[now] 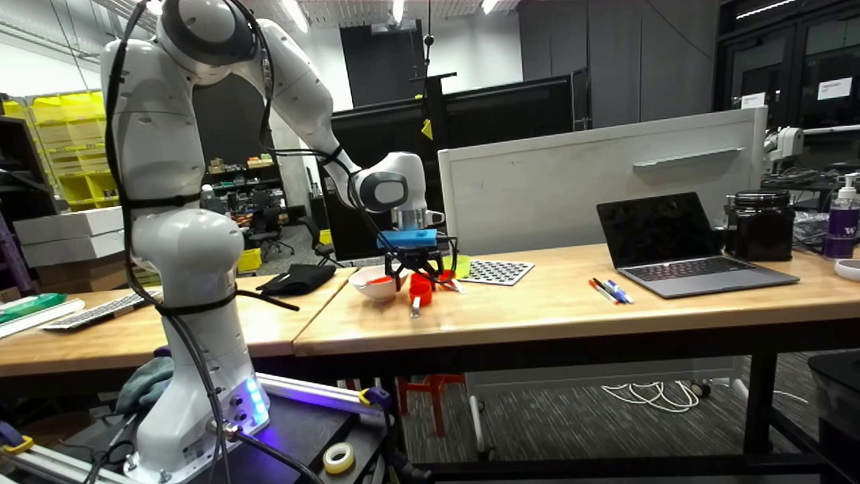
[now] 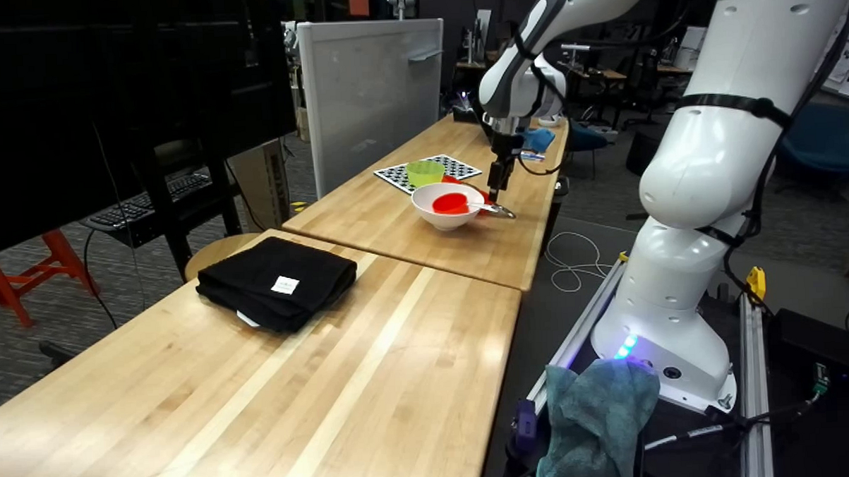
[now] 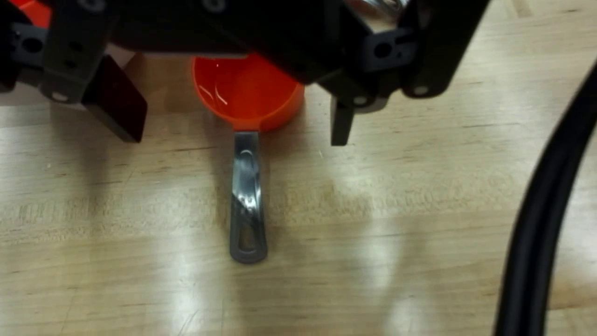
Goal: Move the measuring cup closest to the bottom edge to the table on the left
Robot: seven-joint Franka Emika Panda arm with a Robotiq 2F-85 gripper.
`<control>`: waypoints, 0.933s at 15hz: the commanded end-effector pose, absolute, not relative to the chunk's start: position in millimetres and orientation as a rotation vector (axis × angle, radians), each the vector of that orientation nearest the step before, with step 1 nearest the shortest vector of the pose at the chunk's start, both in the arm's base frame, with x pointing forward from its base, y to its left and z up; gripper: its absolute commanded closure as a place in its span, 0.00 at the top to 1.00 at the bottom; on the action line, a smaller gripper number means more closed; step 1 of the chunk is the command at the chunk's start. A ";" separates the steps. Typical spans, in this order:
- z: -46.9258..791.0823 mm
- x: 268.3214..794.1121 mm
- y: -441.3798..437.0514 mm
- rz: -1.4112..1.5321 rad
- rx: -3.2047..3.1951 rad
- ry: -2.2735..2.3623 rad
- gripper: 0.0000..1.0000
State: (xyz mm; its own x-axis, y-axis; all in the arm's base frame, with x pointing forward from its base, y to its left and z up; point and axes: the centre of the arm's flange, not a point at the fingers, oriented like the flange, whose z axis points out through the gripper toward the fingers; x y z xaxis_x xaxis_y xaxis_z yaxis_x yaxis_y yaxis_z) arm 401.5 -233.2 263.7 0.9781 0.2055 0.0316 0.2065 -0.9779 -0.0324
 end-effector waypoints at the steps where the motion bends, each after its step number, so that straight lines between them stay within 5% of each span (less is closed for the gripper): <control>1: 256.3 396.5 -238.1 -0.065 -3.084 -0.313 1.00; 14: 221.1 408.4 -244.0 0.022 -3.069 -0.347 1.00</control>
